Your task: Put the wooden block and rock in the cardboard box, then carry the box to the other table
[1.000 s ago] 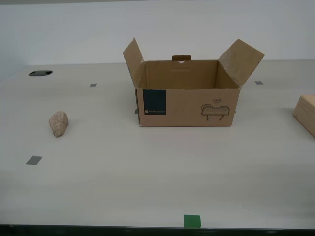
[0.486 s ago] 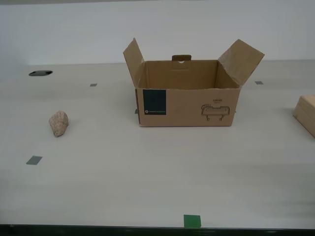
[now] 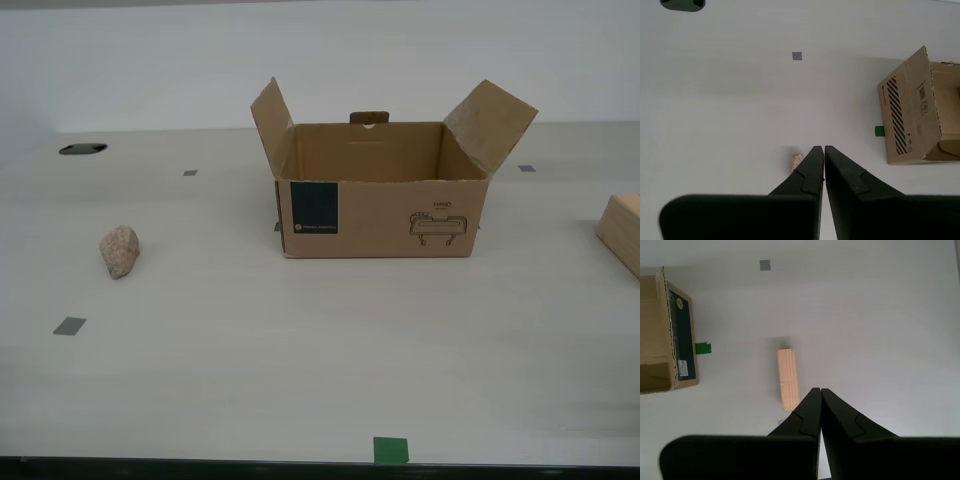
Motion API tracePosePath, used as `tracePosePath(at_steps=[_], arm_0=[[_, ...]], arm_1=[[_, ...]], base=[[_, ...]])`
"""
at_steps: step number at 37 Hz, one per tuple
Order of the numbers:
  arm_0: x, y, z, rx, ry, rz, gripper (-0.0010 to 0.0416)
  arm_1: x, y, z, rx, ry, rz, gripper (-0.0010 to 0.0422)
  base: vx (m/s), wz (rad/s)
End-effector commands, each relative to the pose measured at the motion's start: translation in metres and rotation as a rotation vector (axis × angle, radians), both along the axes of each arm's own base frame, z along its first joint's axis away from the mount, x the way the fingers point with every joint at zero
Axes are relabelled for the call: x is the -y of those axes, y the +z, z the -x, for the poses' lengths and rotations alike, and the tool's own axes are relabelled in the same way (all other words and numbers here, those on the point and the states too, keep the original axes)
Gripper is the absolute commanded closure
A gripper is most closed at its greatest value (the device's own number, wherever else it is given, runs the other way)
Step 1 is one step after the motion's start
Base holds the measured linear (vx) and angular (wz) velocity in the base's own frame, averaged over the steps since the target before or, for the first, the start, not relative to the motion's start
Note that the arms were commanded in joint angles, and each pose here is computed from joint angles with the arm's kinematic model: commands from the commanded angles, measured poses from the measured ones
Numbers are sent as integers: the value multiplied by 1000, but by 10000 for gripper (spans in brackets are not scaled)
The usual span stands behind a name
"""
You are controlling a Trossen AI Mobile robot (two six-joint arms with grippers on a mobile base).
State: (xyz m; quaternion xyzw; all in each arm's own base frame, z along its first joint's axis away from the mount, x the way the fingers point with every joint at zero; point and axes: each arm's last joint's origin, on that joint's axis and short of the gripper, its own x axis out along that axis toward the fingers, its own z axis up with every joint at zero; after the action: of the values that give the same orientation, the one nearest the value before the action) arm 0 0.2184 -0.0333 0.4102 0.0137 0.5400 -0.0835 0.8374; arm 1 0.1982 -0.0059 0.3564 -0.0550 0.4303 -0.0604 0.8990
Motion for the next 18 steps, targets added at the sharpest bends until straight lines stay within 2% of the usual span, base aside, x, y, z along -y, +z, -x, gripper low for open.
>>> tracePosePath(at_steps=[1,3,18], arm_0=[[8,-3,-8,17,4,-55,406],[11,-5,-12,18,2,-71,406],[20,-37,-51,-110,6,-94,406]], arm_1=[[0,0,0,2,-8,-1,412],[0,0,0,3,-13,-6,412],[0,0,0,8,-18,-10,412]], base=[[0,0],[0,0],[0,0]])
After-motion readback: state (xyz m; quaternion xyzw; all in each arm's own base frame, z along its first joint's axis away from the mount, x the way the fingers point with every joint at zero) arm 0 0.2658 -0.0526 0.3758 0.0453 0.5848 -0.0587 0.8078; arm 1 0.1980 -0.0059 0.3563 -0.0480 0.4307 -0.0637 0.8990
